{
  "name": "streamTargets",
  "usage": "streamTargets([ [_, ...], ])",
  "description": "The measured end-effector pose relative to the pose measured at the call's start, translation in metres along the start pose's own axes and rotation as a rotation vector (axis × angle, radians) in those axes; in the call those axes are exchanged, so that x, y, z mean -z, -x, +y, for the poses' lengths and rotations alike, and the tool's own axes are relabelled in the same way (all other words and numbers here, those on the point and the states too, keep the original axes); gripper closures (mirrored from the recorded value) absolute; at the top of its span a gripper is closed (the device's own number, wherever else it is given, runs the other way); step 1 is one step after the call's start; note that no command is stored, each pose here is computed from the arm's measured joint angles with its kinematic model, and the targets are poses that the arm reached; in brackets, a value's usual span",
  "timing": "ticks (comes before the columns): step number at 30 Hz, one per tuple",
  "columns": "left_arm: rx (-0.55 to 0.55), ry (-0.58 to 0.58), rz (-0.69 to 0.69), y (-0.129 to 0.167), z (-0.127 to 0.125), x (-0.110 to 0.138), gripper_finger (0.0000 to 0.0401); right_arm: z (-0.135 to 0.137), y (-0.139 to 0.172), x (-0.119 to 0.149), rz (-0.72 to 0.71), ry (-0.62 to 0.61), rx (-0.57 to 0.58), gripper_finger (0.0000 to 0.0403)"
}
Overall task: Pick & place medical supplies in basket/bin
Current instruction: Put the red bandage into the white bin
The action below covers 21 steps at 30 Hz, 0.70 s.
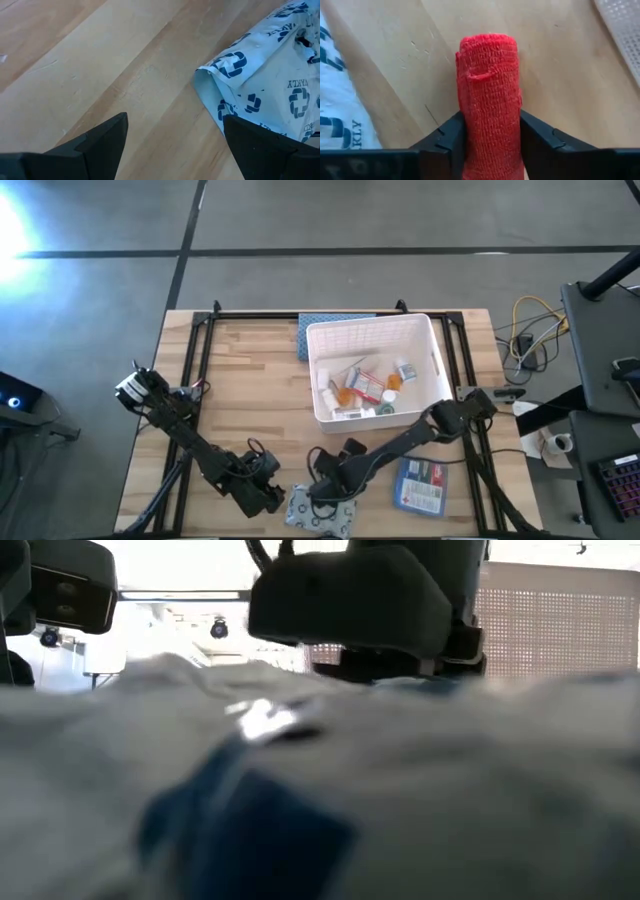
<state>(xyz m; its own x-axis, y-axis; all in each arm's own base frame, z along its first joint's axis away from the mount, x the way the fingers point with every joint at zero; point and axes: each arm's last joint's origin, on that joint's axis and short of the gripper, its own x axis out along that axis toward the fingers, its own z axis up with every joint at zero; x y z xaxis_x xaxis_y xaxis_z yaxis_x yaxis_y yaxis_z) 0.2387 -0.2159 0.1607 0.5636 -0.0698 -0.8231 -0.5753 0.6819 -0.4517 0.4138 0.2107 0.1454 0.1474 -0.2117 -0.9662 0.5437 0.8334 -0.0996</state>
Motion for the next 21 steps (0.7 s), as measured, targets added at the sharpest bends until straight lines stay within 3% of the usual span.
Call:
streamTargets([
  [5,0.0,0.0,0.0,0.0,0.0,0.0,0.0093,-0.002,0.003,-0.008,-0.005,-0.011,-0.02,0.0317],
  [8,0.001,-0.002,0.001,0.0,0.0,0.001,0.0093,0.002,0.022,-0.011,-0.089,-0.02,-0.034,0.035],
  [13,0.001,-0.006,0.003,0.001,0.0,0.002,0.0093,0.001,0.102,-0.008,-0.334,-0.085,-0.098,0.0356],
  [16,0.002,-0.027,0.003,0.001,0.0,0.002,0.0093,-0.006,0.155,-0.004,-0.558,-0.131,-0.113,0.0352],
  [19,0.002,-0.046,0.003,0.001,0.0,0.002,0.0093,-0.029,0.205,-0.005,-0.784,-0.205,-0.06,0.0335],
  [21,0.001,-0.047,0.003,0.001,0.0,0.002,0.0093,-0.054,0.226,-0.011,-0.816,-0.247,-0.028,0.0321],
])
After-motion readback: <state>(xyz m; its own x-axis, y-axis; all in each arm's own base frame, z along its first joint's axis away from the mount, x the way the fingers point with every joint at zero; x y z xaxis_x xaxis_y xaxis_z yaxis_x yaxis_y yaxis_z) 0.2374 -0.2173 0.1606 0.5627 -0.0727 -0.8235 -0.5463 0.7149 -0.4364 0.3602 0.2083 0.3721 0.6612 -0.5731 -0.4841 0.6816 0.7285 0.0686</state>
